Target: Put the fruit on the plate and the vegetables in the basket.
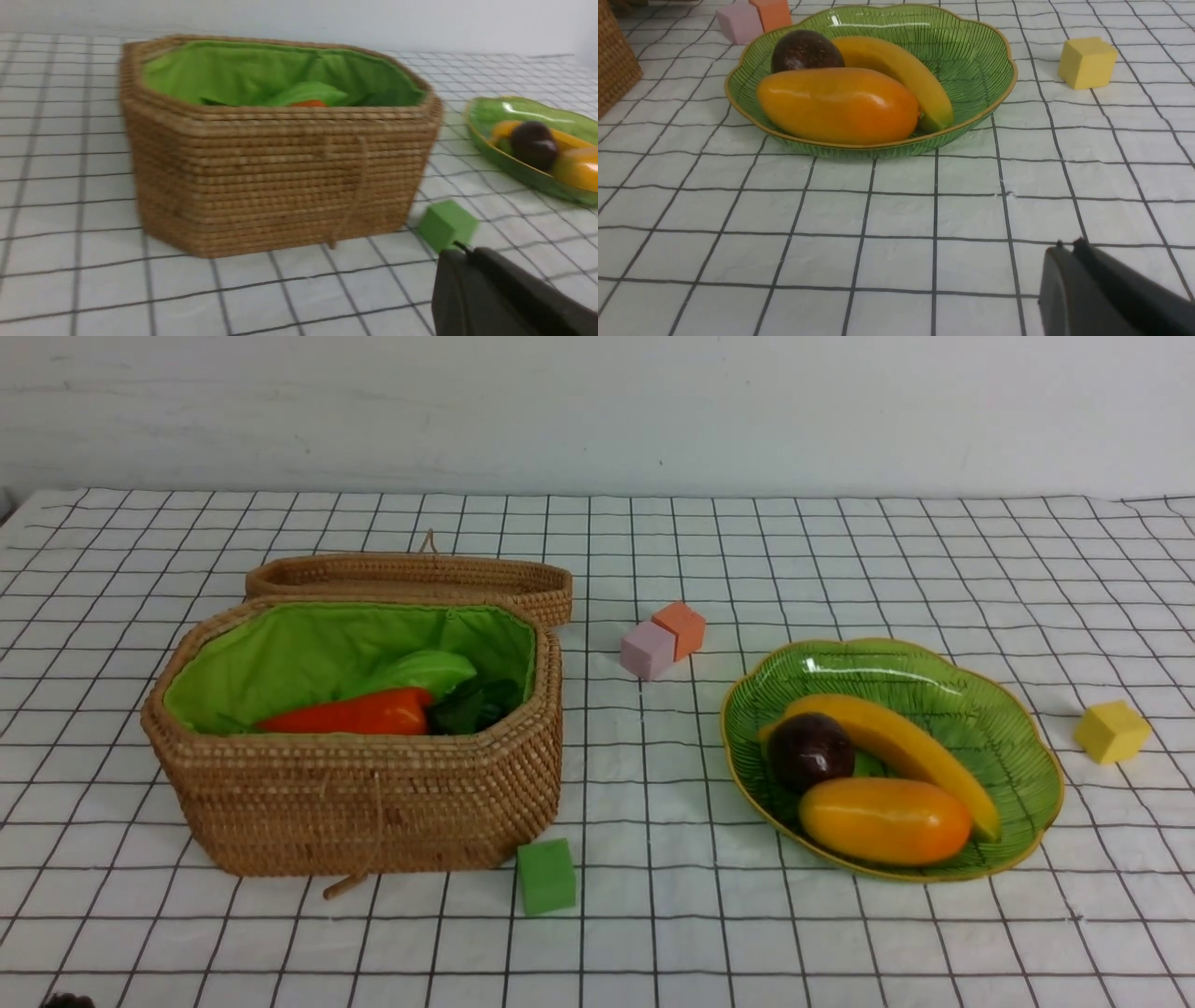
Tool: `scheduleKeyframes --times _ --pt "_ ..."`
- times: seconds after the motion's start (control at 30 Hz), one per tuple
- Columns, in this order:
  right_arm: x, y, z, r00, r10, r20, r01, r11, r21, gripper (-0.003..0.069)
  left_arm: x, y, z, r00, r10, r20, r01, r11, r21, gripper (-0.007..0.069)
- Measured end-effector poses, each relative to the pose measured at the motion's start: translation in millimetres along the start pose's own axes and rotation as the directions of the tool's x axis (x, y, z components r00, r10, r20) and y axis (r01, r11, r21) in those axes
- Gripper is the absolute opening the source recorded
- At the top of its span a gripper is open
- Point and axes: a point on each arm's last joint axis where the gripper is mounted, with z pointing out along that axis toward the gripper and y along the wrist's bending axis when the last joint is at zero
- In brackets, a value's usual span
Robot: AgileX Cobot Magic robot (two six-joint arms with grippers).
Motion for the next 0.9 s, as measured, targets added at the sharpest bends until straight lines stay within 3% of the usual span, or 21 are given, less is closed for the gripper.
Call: scheduleKeyframes --times 0.1,0.3,0.9 --pt "0.0 0.0 0.0 1.0 0.001 0.0 -0.001 1.0 0.0 0.0032 10.1 6.1 2.8 0.999 -0.042 0.007 0.042 0.993 -0.113 -0.0013" --pt "-0.2 0.0 -0.1 1.0 0.001 0.001 -0.001 1.0 0.0 0.0036 31.3 11.8 4.8 0.987 -0.135 -0.086 0.114 0.969 -0.218 -0.0013" --pt "-0.1 0.0 -0.1 1.0 0.001 -0.001 -0.001 1.0 0.0 0.0064 35.7 11.7 4.6 0.979 -0.164 -0.12 0.134 0.965 -0.225 -0.0013"
